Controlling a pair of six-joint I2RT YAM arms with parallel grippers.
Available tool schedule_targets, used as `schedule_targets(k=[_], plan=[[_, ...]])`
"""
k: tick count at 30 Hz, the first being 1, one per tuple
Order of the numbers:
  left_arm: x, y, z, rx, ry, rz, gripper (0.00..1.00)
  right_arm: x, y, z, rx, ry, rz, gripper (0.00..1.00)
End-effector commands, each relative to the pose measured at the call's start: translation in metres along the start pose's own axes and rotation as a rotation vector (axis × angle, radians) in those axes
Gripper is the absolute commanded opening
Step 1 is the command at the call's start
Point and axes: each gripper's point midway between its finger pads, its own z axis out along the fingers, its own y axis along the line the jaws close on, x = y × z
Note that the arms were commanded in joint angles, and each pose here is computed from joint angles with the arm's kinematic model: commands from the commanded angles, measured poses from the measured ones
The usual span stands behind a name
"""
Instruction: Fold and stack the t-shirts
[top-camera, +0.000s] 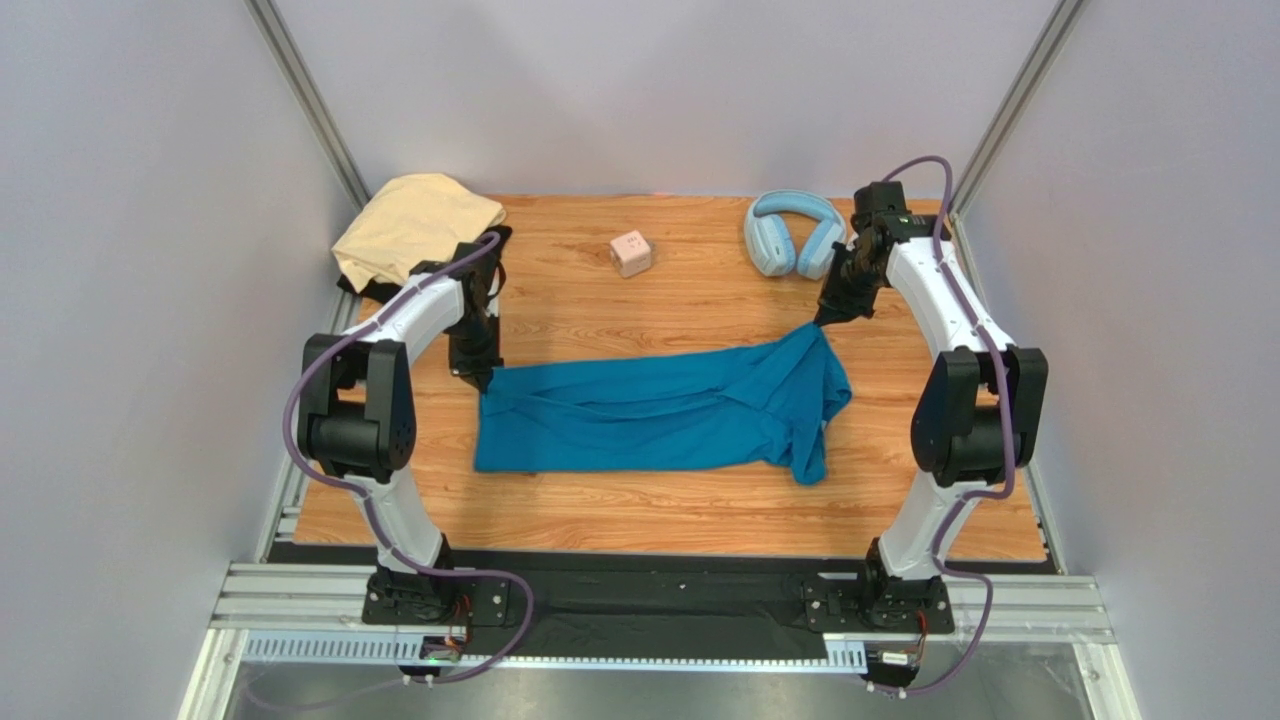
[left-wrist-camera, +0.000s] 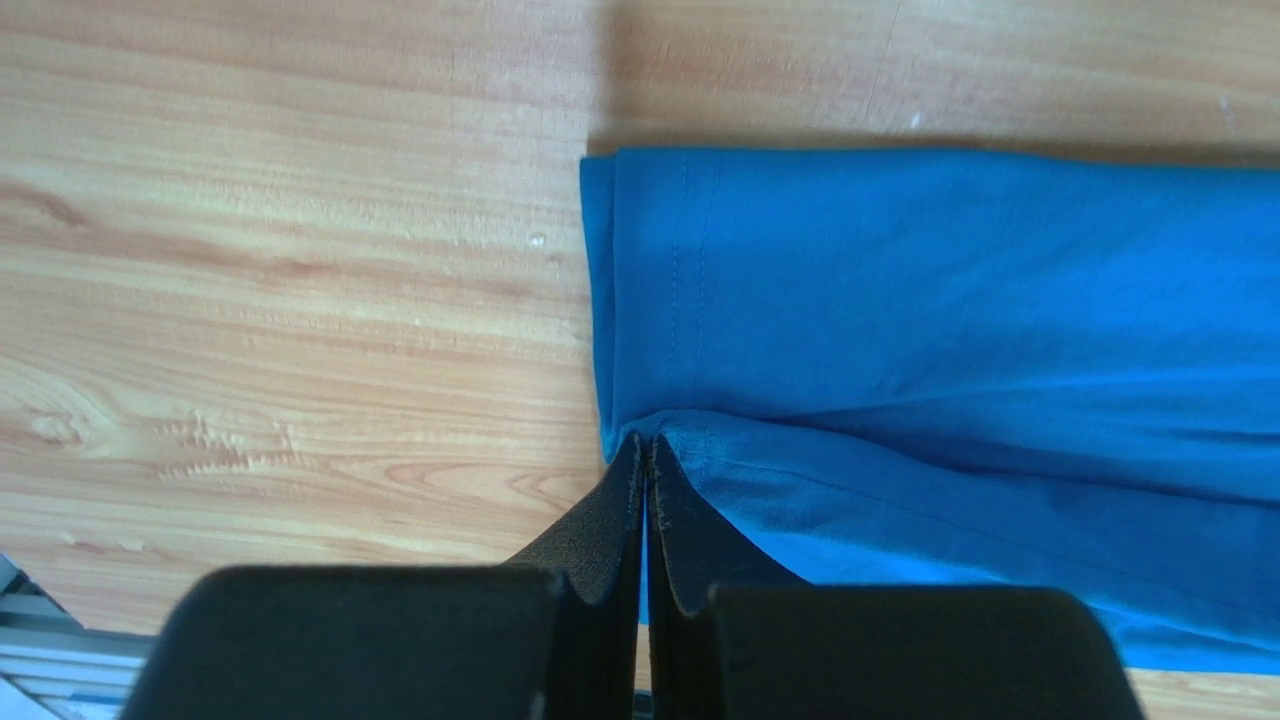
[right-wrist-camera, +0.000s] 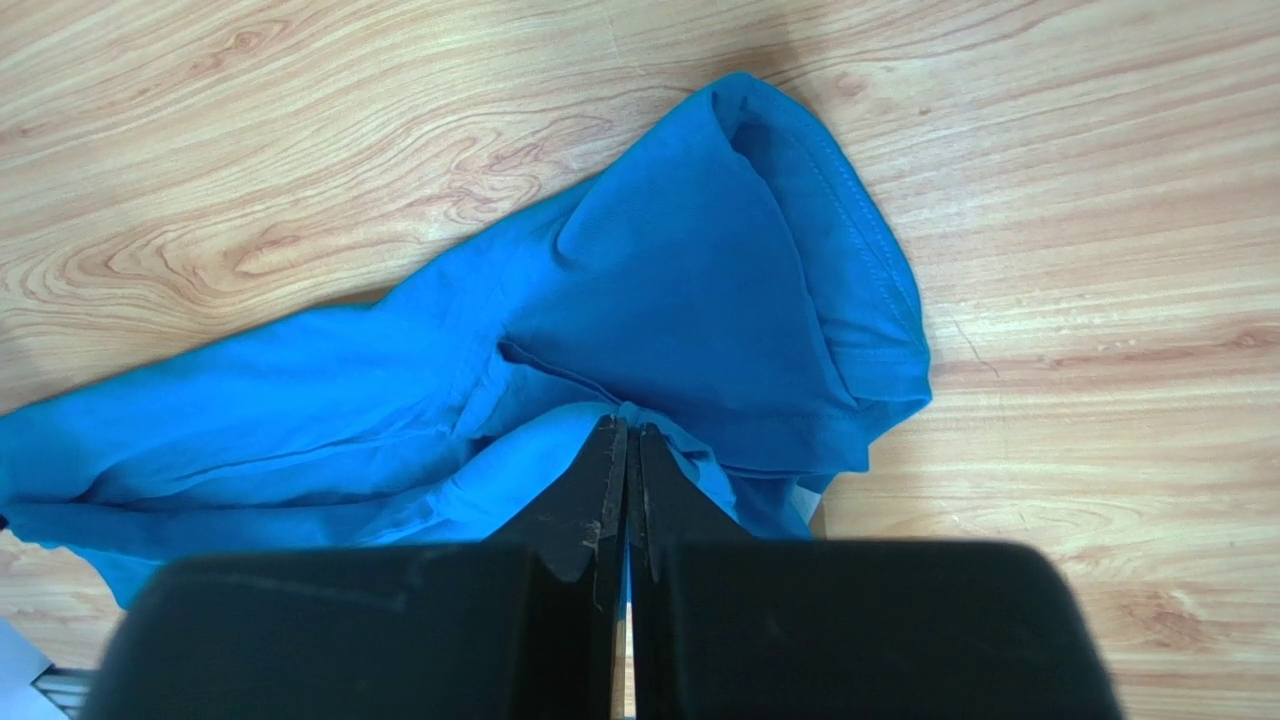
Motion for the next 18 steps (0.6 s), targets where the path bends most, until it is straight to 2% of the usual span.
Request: schedule_targets(k=[1,18], plan=[[-0.018,0.003,-0.003,-0.006,-0.031,0.007,0.0,-0.018,0.014,0.003,-0.047,-0.029,-0.005,0.0],[-0.003,0.011,0.013,-0.058,0.044,0.021,0.0,0.004,0.007,0.024,-0.019,0.053,-0.021,0.0]])
